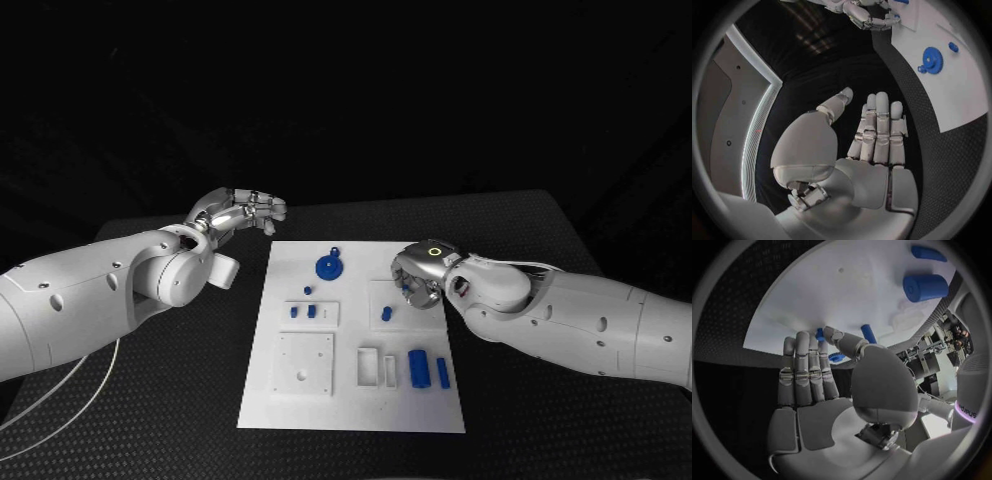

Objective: Assemble the parts on the task board

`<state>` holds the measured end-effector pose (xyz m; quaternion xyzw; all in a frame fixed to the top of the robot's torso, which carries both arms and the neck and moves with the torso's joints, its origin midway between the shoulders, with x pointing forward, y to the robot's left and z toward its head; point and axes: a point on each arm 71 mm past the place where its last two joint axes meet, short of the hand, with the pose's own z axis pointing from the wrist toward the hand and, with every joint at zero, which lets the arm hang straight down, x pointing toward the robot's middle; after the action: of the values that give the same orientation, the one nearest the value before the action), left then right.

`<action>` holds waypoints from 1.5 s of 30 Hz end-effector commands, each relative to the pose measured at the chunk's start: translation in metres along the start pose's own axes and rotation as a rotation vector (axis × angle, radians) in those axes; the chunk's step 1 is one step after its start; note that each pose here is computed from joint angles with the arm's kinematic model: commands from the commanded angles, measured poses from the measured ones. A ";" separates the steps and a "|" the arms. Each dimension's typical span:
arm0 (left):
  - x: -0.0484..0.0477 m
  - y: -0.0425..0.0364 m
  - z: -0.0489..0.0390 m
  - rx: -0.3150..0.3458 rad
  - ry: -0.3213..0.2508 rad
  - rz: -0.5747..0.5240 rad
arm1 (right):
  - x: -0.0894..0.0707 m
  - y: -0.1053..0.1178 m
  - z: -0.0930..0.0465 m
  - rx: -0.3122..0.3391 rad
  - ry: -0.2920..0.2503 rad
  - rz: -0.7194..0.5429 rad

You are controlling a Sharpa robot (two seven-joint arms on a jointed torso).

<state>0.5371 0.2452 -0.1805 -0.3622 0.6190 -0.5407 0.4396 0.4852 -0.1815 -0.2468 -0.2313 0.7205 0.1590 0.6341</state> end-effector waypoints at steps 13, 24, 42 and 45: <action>0.0016 -0.0016 0.0002 0.010 0.012 -0.003 | 0.005 0.003 -0.003 0.002 -0.003 -0.048; 0.0011 -0.0014 0.0000 0.009 0.011 -0.002 | 0.003 0.002 -0.006 0.003 -0.022 -0.041; -0.0006 -0.0009 0.0000 0.006 0.008 -0.001 | -0.015 -0.002 -0.007 0.006 -0.035 0.004; -0.0012 -0.0007 0.0000 0.005 0.006 -0.001 | -0.019 -0.004 -0.008 0.004 -0.028 0.016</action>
<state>0.5376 0.2474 -0.1807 -0.3633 0.6189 -0.5388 0.4412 0.4834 -0.1865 -0.2250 -0.2241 0.7020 0.1614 0.6564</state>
